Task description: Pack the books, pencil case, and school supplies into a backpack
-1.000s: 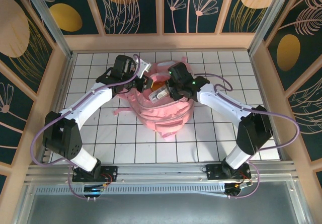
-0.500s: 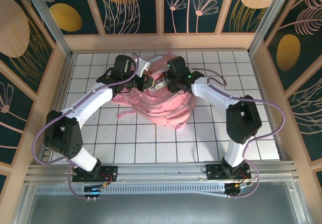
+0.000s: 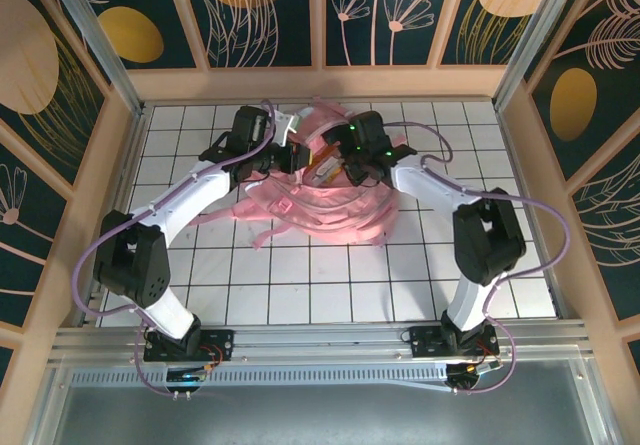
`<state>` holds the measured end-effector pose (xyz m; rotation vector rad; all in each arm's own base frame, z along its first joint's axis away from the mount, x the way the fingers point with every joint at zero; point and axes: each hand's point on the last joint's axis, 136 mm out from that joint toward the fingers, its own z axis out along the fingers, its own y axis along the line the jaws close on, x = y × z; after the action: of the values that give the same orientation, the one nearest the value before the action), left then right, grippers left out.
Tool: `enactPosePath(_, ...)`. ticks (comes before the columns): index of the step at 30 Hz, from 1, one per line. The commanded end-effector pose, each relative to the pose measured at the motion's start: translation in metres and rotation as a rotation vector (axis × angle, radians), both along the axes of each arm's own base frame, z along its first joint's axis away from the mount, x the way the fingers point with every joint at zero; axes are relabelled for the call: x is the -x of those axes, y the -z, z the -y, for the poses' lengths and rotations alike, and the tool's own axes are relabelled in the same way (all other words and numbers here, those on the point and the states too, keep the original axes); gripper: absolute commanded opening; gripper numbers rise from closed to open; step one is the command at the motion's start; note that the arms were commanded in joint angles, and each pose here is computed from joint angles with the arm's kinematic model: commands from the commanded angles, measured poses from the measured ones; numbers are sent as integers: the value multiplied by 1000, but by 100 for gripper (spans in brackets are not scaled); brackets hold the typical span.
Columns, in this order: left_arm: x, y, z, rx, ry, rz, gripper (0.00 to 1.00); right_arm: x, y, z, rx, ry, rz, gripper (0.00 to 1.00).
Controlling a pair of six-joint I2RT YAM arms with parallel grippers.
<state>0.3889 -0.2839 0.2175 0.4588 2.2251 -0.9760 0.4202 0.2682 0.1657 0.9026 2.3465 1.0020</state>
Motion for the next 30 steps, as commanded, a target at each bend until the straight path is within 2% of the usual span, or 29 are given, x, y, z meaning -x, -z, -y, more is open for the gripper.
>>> enactPosePath(1,-16,-49,10,111,-2,99,0,2,-30,42,69,-71,131,99)
enactPosePath(4,-18,-46,11,117,-4,94,0,18,-32,53,97,-144,181,99)
enactPosePath(12,-20,-43,13,126,-6,81,0,55,-58,56,35,-267,285,96)
enactPosePath(15,-22,-40,11,120,-24,75,0,63,-71,60,25,-305,333,81)
enactPosePath(19,-23,-42,12,136,-31,67,0,65,-59,72,98,-270,296,61)
enactPosePath(22,-23,-45,13,147,-30,64,0,68,-52,48,90,-346,330,35)
enactPosePath(24,-22,-46,14,155,-29,59,0,63,-48,38,88,-343,347,19)
enactPosePath(30,-17,-46,17,161,-15,43,0,37,-30,10,133,-322,409,16)
